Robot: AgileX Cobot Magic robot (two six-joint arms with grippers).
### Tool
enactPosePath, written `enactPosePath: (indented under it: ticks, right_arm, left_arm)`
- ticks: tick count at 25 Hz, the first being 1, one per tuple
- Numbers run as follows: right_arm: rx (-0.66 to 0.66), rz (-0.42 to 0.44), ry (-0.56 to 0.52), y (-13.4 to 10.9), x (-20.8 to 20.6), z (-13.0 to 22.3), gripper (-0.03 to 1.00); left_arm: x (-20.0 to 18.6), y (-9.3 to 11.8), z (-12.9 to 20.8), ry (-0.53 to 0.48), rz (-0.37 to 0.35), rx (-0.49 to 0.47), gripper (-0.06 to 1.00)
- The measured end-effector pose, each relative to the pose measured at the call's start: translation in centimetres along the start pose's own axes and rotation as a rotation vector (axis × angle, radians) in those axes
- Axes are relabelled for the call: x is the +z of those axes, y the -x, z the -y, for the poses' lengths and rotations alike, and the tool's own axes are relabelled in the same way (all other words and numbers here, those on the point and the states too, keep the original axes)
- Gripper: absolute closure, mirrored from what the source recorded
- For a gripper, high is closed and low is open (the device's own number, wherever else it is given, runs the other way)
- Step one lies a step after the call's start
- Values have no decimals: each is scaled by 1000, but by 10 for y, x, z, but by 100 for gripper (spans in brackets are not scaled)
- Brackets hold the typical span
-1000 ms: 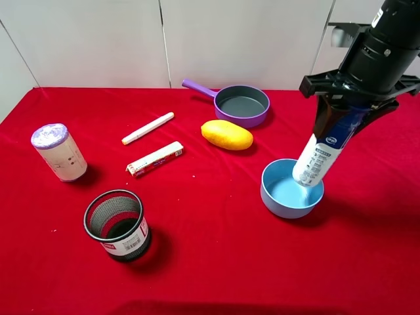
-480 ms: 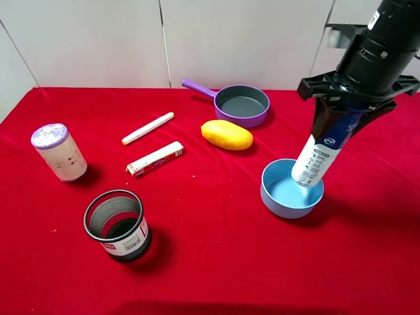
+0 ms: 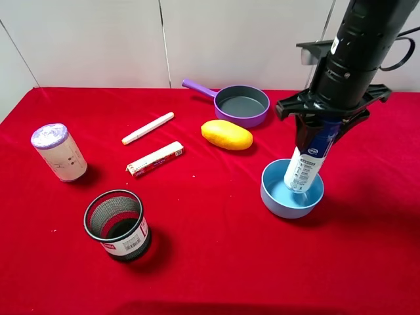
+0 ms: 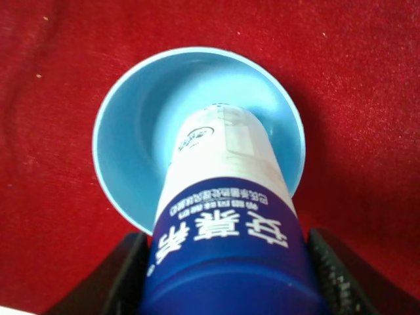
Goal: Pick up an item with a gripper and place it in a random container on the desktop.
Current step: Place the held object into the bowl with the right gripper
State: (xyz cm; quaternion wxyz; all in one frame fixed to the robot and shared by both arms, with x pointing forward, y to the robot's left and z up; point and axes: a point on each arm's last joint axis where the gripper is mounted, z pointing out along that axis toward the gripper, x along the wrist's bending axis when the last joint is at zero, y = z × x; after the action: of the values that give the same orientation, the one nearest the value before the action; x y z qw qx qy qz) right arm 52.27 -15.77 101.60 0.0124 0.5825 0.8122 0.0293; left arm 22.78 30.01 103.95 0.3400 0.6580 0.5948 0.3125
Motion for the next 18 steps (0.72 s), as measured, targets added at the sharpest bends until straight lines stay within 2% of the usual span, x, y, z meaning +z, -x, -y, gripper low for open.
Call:
enactPosePath:
  ticks: [18]
  right_arm:
    - [1,2,-9,-1,15,-7,59]
  left_arm:
    - [0,0,0,0,0,0,-4]
